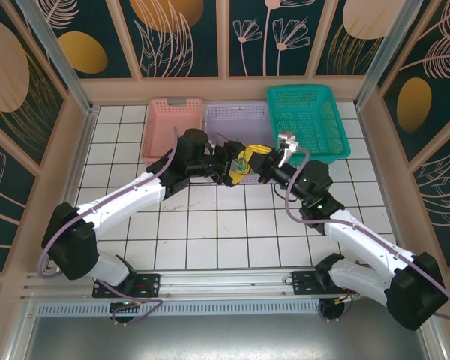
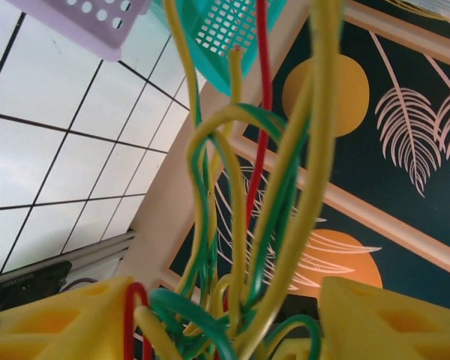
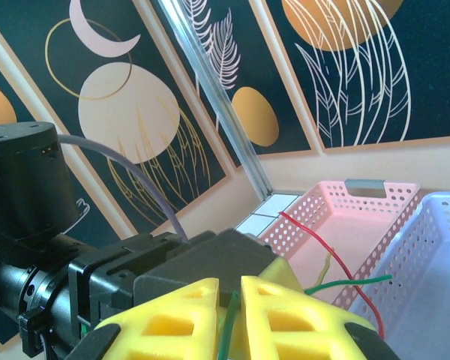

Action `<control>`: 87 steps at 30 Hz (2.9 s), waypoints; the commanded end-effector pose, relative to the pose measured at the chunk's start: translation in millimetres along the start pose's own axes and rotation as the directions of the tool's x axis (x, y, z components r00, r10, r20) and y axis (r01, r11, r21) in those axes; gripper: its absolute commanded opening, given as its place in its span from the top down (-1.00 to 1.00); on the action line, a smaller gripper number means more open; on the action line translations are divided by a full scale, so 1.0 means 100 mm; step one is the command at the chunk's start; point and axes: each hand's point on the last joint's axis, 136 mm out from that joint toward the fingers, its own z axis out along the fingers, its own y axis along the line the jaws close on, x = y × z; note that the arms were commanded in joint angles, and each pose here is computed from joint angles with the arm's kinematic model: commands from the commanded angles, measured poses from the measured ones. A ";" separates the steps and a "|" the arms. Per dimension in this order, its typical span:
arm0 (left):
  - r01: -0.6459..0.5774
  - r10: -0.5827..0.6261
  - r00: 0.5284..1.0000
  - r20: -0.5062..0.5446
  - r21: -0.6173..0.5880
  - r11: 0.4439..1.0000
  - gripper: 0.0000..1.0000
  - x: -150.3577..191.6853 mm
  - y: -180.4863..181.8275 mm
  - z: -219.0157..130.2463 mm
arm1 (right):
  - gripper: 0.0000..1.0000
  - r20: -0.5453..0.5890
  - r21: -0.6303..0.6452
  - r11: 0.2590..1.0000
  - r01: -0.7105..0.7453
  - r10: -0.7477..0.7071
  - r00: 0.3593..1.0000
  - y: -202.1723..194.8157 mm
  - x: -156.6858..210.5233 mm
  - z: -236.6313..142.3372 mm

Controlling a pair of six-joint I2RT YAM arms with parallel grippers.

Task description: Untangle the cables

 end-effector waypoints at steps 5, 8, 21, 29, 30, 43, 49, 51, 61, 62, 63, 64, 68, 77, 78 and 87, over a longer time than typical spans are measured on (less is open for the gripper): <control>-0.009 0.008 1.000 -0.028 -0.036 0.999 0.41 0.04 0.14 0.11 | 1.00 0.129 -0.036 0.999 -0.016 0.021 0.991 0.14 -0.28 -0.05; -0.013 0.012 1.000 -0.012 -0.039 0.999 0.75 0.00 0.13 0.13 | 1.00 0.131 -0.031 0.999 -0.030 0.034 0.991 0.15 -0.26 -0.08; 0.005 -0.019 0.975 0.221 0.063 0.998 1.00 -0.53 -0.22 -0.24 | 1.00 0.065 0.108 0.985 -0.138 0.131 0.989 0.19 0.22 -0.29; -0.069 -0.020 0.942 0.335 0.252 0.965 1.00 -0.76 -0.74 -0.53 | 1.00 0.041 0.245 0.813 -0.528 0.536 0.843 -0.01 0.79 -0.31; -0.085 -0.008 0.939 0.345 0.253 0.964 1.00 -0.77 -0.78 -0.53 | 1.00 0.034 0.249 0.780 -0.574 0.586 0.810 -0.01 0.85 -0.29; -0.318 0.301 0.860 0.413 -0.029 0.948 1.00 -0.75 -0.71 -0.65 | -0.18 -0.099 0.481 0.855 -0.196 0.275 0.956 -0.06 0.20 -0.31; -0.387 0.406 0.809 0.424 -0.136 0.912 1.00 -0.79 -0.59 -0.73 | -0.43 -0.350 0.406 0.899 0.163 -0.011 0.937 0.11 0.06 -0.27; -0.400 0.421 0.803 0.422 -0.143 0.905 1.00 -0.79 -0.59 -0.73 | -0.58 -0.402 0.369 0.899 0.234 -0.073 0.913 0.12 0.11 -0.19; -0.451 0.487 0.785 0.383 -0.185 0.873 1.00 -0.70 -0.63 -0.68 | -0.66 -0.406 0.407 0.846 0.345 -0.171 0.898 -0.05 0.07 0.49; -0.454 0.491 0.784 0.380 -0.190 0.871 1.00 -0.69 -0.63 -0.67 | -0.66 -0.405 0.408 0.840 0.358 -0.184 0.895 -0.06 0.05 0.51; -0.458 0.498 0.780 0.378 -0.197 0.867 1.00 -0.69 -0.63 -0.67 | -0.66 -0.408 0.402 0.835 0.376 -0.204 0.890 -0.06 0.04 0.52; -0.466 0.507 0.776 0.376 -0.201 0.862 1.00 -0.68 -0.64 -0.66 | -0.67 -0.410 0.397 0.830 0.391 -0.221 0.885 -0.06 0.02 0.52; -0.506 0.556 0.752 0.355 -0.229 0.831 1.00 -0.64 -0.68 -0.64 | -0.73 -0.405 0.310 0.884 0.349 -0.209 0.890 -0.05 -0.02 0.48; -0.541 0.591 0.746 0.306 -0.238 0.807 1.00 -0.55 -0.65 -0.53 | -0.28 -0.399 0.201 0.952 0.232 -0.137 0.907 -0.03 -0.03 0.56; -0.543 0.593 0.746 0.302 -0.240 0.805 1.00 -0.54 -0.65 -0.51 | -0.22 -0.404 0.207 0.953 0.219 -0.121 0.907 -0.04 0.01 0.58; -0.527 0.568 0.759 0.317 -0.212 0.823 1.00 -0.51 -0.70 -0.50 | 0.97 -0.211 0.264 0.964 -0.010 0.068 0.975 -0.14 -0.06 0.43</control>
